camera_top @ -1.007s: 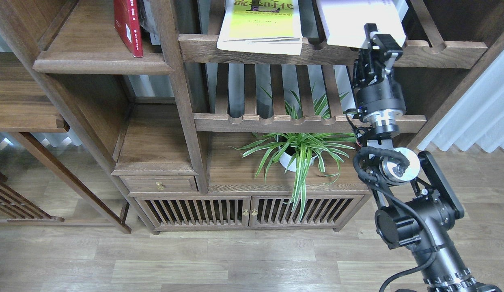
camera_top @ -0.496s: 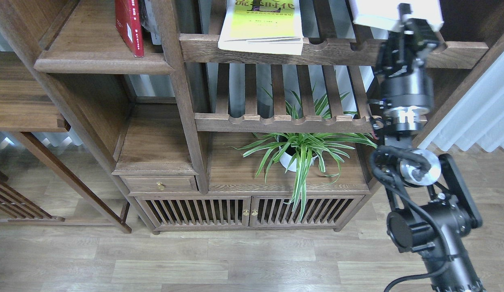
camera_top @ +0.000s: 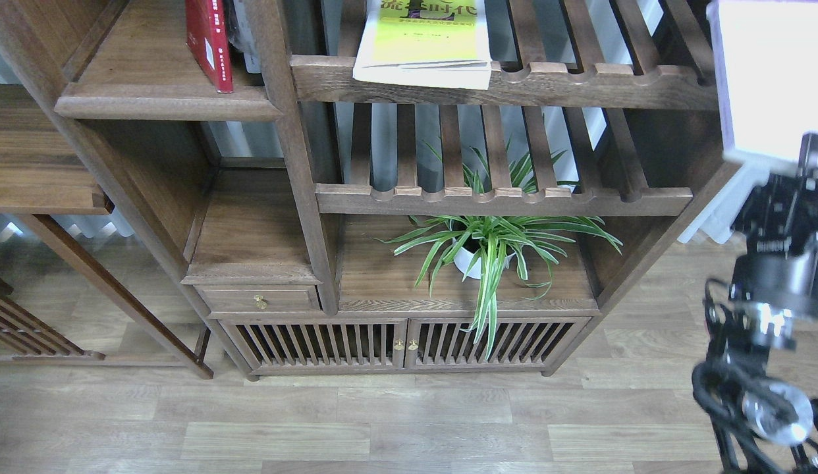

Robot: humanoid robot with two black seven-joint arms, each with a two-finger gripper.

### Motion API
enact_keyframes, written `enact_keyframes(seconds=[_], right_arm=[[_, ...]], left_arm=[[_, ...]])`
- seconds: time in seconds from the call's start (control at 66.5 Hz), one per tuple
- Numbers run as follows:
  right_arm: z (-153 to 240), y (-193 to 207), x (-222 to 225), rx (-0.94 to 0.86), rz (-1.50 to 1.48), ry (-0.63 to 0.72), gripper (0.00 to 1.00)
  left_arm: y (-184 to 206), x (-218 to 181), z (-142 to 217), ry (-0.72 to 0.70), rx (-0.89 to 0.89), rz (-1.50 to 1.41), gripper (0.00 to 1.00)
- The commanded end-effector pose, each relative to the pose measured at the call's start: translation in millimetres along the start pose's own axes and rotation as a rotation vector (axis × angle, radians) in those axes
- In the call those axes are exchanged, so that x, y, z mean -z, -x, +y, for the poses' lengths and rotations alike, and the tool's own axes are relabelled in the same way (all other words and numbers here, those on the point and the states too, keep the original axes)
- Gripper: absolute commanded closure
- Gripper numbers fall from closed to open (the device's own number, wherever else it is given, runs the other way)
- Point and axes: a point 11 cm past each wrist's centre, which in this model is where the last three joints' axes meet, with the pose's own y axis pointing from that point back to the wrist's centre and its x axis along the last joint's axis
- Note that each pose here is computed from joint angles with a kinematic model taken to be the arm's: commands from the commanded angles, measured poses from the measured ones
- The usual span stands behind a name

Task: Organize books on shelf
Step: 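Pull the white book off the top shelf and lower it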

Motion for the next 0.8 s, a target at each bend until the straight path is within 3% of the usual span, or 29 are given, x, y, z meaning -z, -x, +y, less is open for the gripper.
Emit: enact_keyframes(seconds=[0.0, 0.135, 0.316, 0.556, 0.782], right_arm=[[30, -16, 2, -0.095, 0.009, 0.007, 0.95], [55, -32, -21, -0.184, -0.02, 0.091, 0.95], [74, -43, -55, -0.241, -0.058, 0.194, 0.95], [72, -47, -108, -0.238, -0.114, 0.387, 0.94], [70, -34, -159, -0.144, -0.087, 0.621, 0.94]], left_arm=[[6, 19, -9, -0.027, 0.023, 0.023, 0.0], [20, 60, -26, -0.076, 0.069, 0.085, 0.0], [21, 81, -32, -0.101, 0.074, 0.119, 0.0], [39, 127, -44, -0.14, 0.122, 0.221, 0.0], [73, 118, -54, -0.152, 0.212, 0.181, 0.0]])
